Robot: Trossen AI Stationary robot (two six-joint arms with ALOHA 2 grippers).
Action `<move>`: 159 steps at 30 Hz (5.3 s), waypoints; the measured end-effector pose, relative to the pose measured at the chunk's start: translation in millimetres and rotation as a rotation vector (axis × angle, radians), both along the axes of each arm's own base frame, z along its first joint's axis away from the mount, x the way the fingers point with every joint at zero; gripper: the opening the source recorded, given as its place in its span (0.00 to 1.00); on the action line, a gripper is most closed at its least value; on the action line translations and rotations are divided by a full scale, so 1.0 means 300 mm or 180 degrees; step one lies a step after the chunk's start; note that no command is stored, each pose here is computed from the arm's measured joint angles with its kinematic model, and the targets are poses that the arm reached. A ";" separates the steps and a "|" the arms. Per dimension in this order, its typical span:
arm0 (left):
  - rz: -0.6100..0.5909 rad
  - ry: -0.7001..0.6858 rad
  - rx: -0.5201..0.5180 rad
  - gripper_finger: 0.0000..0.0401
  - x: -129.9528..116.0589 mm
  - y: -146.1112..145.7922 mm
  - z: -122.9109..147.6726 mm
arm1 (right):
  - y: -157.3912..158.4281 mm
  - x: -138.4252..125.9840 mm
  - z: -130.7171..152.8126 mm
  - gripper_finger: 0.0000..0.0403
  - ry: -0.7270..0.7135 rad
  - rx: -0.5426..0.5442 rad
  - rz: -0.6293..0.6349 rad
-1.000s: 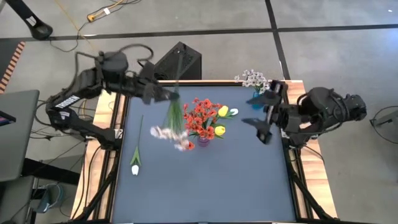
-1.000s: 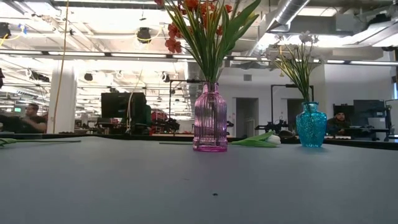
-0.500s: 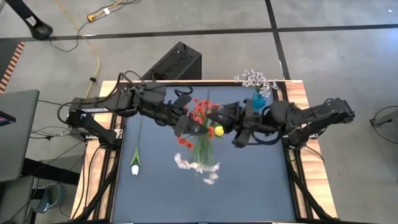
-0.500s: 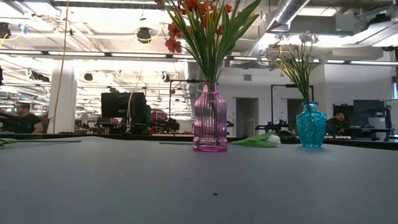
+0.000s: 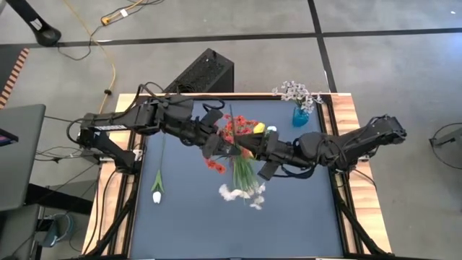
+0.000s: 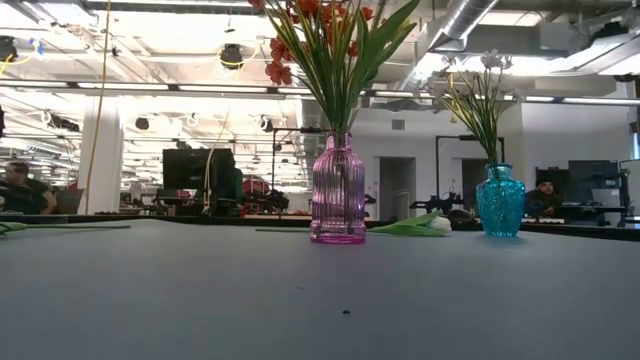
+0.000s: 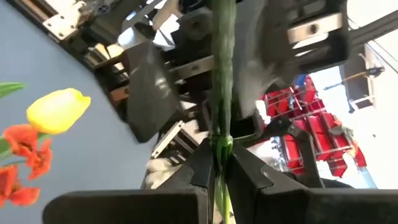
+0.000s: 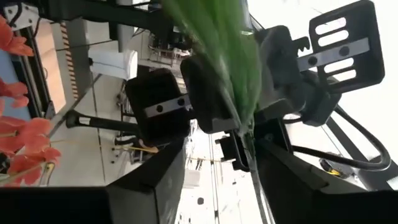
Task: Sort flowers into vase by color
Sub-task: Put the white flower into the blue vase
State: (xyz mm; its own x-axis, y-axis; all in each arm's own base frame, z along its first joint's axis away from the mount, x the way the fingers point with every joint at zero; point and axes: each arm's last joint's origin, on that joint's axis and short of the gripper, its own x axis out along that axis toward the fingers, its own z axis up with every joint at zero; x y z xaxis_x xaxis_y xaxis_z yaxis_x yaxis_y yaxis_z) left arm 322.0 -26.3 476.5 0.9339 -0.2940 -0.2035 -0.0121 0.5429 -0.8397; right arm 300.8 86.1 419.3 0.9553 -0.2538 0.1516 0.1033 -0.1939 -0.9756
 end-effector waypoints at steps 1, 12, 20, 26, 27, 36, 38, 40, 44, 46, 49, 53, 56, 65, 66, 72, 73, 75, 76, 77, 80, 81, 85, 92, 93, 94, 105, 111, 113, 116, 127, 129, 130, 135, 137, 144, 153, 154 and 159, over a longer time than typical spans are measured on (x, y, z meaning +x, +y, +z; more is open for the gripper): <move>-0.0012 0.0016 0.0002 0.04 -0.003 -0.001 0.000 | 0.005 0.000 -0.001 0.54 -0.0006 0.0002 0.0014; -0.0041 0.0284 0.0040 0.04 -0.013 0.000 -0.025 | 0.028 -0.001 -0.013 0.47 0.0080 -0.0037 0.0126; -0.0052 0.0456 0.0009 0.04 -0.018 -0.001 -0.041 | 0.033 0.000 -0.016 0.47 0.0098 -0.0073 0.0293; -0.0049 0.0469 0.0005 0.04 -0.018 -0.001 -0.042 | 0.012 0.012 -0.034 0.47 0.0278 -0.0150 0.0382; -0.0051 0.0469 0.0005 0.04 -0.018 -0.001 -0.042 | 0.005 0.016 -0.037 0.47 0.0292 -0.0158 0.0399; -0.0101 0.0645 -0.0026 0.04 -0.025 -0.003 -0.058 | 0.013 0.108 -0.096 0.47 0.0234 -0.0361 0.0368; -0.0115 0.0740 -0.0055 0.04 -0.028 -0.004 -0.065 | 0.020 0.126 -0.113 0.47 0.0253 -0.0421 0.0353; -0.0127 0.0766 -0.0073 0.04 -0.029 -0.004 -0.067 | 0.024 0.139 -0.122 0.47 0.0218 -0.0438 0.0300; -0.0114 0.0872 -0.0073 0.04 -0.034 -0.004 -0.076 | 0.034 0.155 -0.137 0.43 0.0207 -0.0425 0.0234; -0.0123 0.0859 -0.0038 0.04 -0.034 -0.004 -0.076 | 0.037 0.158 -0.140 0.37 0.0185 -0.0410 0.0207; -0.0076 0.0850 0.0008 0.05 -0.032 -0.001 -0.077 | 0.049 0.153 -0.141 0.24 0.0210 -0.0397 0.0119; -0.0041 0.0810 0.0077 0.09 -0.029 0.004 -0.077 | 0.055 0.147 -0.141 0.08 0.0239 -0.0375 -0.0035; -0.0038 0.0733 0.0147 0.15 -0.026 0.007 -0.072 | 0.056 0.135 -0.132 0.08 0.0232 -0.0295 -0.0106; 0.0031 0.0307 0.0288 0.30 -0.034 0.045 -0.024 | -0.013 -0.046 -0.021 0.09 0.0285 0.1088 0.0052; 0.0046 0.0243 0.0317 0.30 -0.039 0.054 -0.016 | -0.026 -0.074 -0.011 0.09 0.0308 0.1233 0.0036; 0.0233 0.0009 0.0603 0.31 -0.082 0.104 0.025 | -0.087 -0.249 0.037 0.09 0.0356 0.2359 0.0131; 0.0249 -0.0027 0.0661 0.31 -0.090 0.109 0.032 | -0.101 -0.283 0.047 0.09 0.0328 0.2616 0.0158; 0.0273 -0.0046 0.0768 0.31 -0.110 0.113 0.040 | -0.133 -0.362 0.061 0.09 0.0298 0.3092 0.0153; 0.0307 -0.0069 0.0834 0.31 -0.117 0.114 0.045 | -0.148 -0.399 0.065 0.09 0.0258 0.3299 0.0118; 0.0358 -0.0088 0.0908 0.31 -0.125 0.116 0.050 | -0.162 -0.437 0.065 0.09 0.0217 0.3472 0.0092; 0.0436 -0.0124 0.1114 0.31 -0.133 0.113 0.056 | -0.196 -0.541 0.054 0.09 0.0029 0.3887 0.0065; 0.0459 -0.0130 0.1164 0.31 -0.133 0.112 0.056 | -0.208 -0.578 0.056 0.09 -0.0095 0.4040 0.0123; 0.0495 -0.0121 0.1334 0.31 -0.127 0.100 0.051 | -0.262 -0.724 0.040 0.09 -0.0735 0.4678 0.0168; 0.0538 -0.0062 0.1523 0.31 -0.094 0.074 0.030 | -0.345 -0.927 -0.026 0.09 -0.2305 0.4962 -0.0192; 0.0549 -0.0051 0.1532 0.31 -0.091 0.070 0.028 | -0.351 -0.940 -0.036 0.09 -0.2530 0.4943 -0.0237; 0.0563 -0.0044 0.1540 0.31 -0.089 0.065 0.026 | -0.356 -0.950 -0.048 0.09 -0.2740 0.4936 -0.0282; 0.0444 -0.0070 0.1557 0.31 -0.010 -0.001 -0.014 | -0.378 -0.996 -0.253 0.09 -0.3784 0.4812 -0.1051; 0.0373 -0.0074 0.1552 0.31 0.027 -0.026 -0.037 | -0.376 -0.974 -0.350 0.09 -0.4148 0.5084 -0.1033; 0.0371 -0.0117 0.1538 0.31 0.043 -0.029 -0.042 | -0.375 -0.956 -0.375 0.09 -0.4261 0.5116 -0.1087; 0.0349 -0.0109 0.1533 0.31 0.055 -0.032 -0.050 | -0.372 -0.930 -0.412 0.09 -0.4376 0.5130 -0.1177; 0.0262 -0.0136 0.1510 0.31 0.059 -0.039 -0.052 | -0.382 -0.863 -0.466 0.09 -0.4835 0.5349 -0.1102; 0.0253 -0.0143 0.1543 0.31 0.059 -0.039 -0.052 | -0.390 -0.844 -0.462 0.09 -0.4911 0.5292 -0.1162; 0.0252 -0.0145 0.1556 0.31 0.059 -0.039 -0.052 | -0.395 -0.835 -0.460 0.09 -0.4963 0.5235 -0.1209; 0.0223 -0.0077 0.1603 0.31 0.057 -0.039 -0.059 | -0.426 -0.828 -0.441 0.09 -0.5019 0.4885 -0.1518; 0.0205 -0.0009 0.1615 0.31 0.054 -0.038 -0.066 | -0.440 -0.834 -0.433 0.09 -0.5056 0.4794 -0.1576; 0.0193 0.0122 0.1744 0.31 0.051 -0.029 -0.080 | -0.520 -0.829 -0.453 0.09 -0.4882 0.4973 -0.1755; 0.0275 0.0193 0.1738 0.31 0.050 -0.013 -0.084 | -0.647 -0.864 -0.458 0.09 -0.4810 0.5282 -0.1688; 0.0272 0.0208 0.1739 0.31 0.050 -0.013 -0.085 | -0.654 -0.874 -0.459 0.09 -0.4797 0.5315 -0.1684; 0.0340 0.0218 0.1736 0.31 0.050 -0.007 -0.084 | -0.696 -0.914 -0.478 0.09 -0.4631 0.5638 -0.1695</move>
